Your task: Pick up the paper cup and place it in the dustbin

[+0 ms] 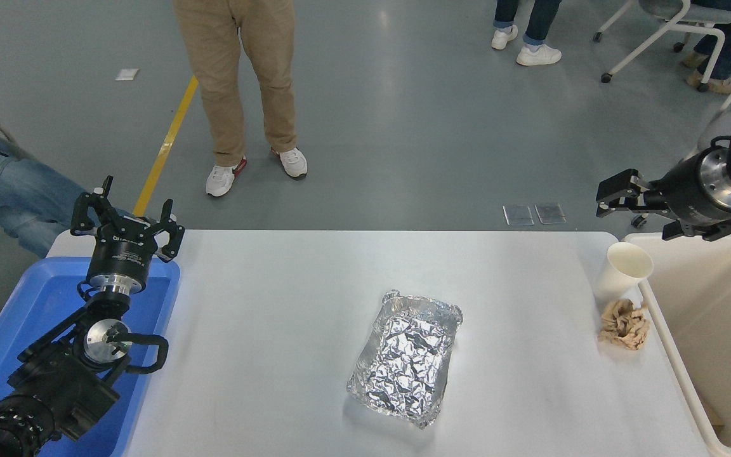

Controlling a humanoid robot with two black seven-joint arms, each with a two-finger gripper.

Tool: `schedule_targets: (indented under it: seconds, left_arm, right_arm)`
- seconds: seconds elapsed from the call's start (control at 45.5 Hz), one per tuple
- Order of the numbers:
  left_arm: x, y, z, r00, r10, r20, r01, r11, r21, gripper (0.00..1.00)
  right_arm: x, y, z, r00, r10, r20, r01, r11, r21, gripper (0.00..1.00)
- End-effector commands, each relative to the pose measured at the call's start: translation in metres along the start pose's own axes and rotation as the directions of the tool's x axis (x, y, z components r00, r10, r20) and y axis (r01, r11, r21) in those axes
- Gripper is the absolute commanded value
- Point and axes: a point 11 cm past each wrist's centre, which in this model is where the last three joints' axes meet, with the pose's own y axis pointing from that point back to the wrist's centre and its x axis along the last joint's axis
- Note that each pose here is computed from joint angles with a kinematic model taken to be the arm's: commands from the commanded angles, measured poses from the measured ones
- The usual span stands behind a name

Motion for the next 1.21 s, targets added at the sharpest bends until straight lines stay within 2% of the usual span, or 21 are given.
schedule_targets:
  seconds: [0.0,0.198,0.549,0.769,1.077,1.187]
  left_arm:
    - [-0.001,-0.001,0.0,1.0,-0.001,0.0,0.001,1.0,-0.001,0.99]
    - [0.0,0.0,0.0,1.0,0.0,0.001,0.0,1.0,-0.001,0.99]
    - [-0.001,-0.001,0.0,1.0,-0.001,0.0,0.001,1.0,-0.001,0.99]
    - [-0.001,-0.001,0.0,1.0,-0.001,0.0,0.001,1.0,-0.001,0.99]
    - [-0.001,-0.001,0.0,1.0,-0.001,0.0,0.001,1.0,-0.001,0.99]
    - [0.0,0.0,0.0,1.0,0.0,0.0,0.0,1.0,0.0,0.99]
  right_arm:
    - [-0.006,-0.047,0.038,0.993,0.116,0.01,-0.114,0.99,-0.081,1.0]
    - [-0.012,-0.078,0.062,0.962,0.221,0.161,-0.202,0.971,-0.126,1.0]
    - [-0.034,-0.114,0.085,0.903,0.343,0.257,-0.301,0.935,-0.189,0.97]
    - [-0.058,-0.132,0.085,0.879,0.351,0.322,-0.305,0.934,-0.186,0.93]
    - [-0.069,-0.141,0.076,0.886,0.344,0.311,-0.305,0.937,-0.17,0.89]
    - [-0.071,-0.143,0.073,0.89,0.341,0.302,-0.304,0.939,-0.163,0.82]
